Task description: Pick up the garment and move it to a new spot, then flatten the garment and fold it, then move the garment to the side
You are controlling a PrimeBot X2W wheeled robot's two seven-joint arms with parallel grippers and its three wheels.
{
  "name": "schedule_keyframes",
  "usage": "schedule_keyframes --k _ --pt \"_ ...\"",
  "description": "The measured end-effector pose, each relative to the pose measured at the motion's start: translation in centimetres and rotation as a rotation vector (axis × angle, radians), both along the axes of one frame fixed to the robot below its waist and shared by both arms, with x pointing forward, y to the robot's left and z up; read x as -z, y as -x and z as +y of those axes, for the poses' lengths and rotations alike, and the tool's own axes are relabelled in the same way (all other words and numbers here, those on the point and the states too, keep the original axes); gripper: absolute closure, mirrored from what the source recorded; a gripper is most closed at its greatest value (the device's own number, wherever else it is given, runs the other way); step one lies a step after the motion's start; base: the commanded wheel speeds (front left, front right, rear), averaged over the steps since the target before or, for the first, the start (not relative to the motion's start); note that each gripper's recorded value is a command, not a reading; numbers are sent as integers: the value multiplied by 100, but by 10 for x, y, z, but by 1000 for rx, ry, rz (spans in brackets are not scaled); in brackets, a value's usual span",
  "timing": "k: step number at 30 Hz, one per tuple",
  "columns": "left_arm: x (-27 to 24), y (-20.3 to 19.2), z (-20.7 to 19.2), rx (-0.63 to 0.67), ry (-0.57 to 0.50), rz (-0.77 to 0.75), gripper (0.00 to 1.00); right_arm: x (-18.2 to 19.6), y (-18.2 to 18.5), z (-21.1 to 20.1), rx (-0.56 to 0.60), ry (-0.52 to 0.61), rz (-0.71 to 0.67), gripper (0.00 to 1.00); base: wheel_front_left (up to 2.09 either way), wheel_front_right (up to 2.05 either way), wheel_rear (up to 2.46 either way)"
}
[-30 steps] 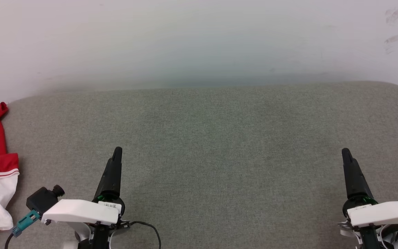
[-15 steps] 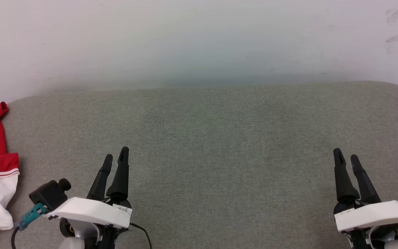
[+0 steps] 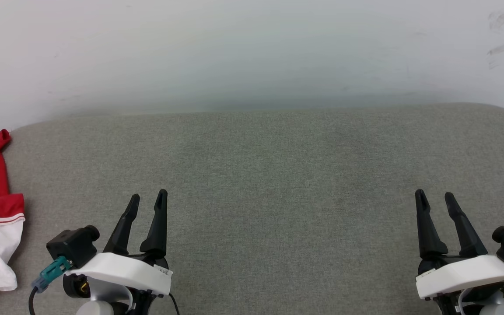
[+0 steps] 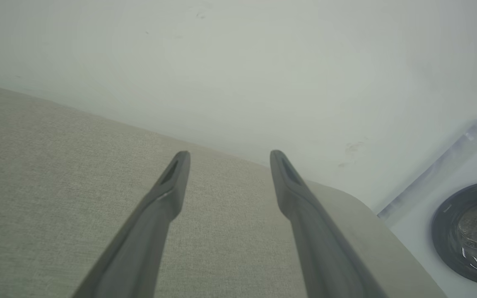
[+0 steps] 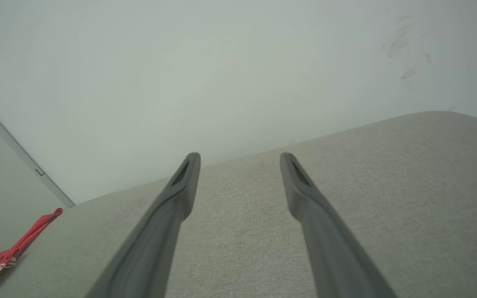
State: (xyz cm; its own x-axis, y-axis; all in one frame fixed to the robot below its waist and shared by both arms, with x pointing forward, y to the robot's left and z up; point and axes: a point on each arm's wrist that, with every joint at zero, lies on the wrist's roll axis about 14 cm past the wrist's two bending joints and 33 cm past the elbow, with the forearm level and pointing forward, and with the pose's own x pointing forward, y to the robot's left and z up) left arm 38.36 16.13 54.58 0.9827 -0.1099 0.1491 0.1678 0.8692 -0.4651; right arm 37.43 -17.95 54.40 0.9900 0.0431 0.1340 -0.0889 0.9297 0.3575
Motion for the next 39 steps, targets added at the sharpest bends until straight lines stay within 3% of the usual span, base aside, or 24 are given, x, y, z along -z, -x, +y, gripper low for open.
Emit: schedule_keyframes --k 13,39 --pt "5 2 -3 3 -143 -16 0 0 1 0 4 146 3 0 0 0 0" --pt "11 5 -14 36 -320 -48 0 -1 5 0 17 277 -21 0 0 0 0"
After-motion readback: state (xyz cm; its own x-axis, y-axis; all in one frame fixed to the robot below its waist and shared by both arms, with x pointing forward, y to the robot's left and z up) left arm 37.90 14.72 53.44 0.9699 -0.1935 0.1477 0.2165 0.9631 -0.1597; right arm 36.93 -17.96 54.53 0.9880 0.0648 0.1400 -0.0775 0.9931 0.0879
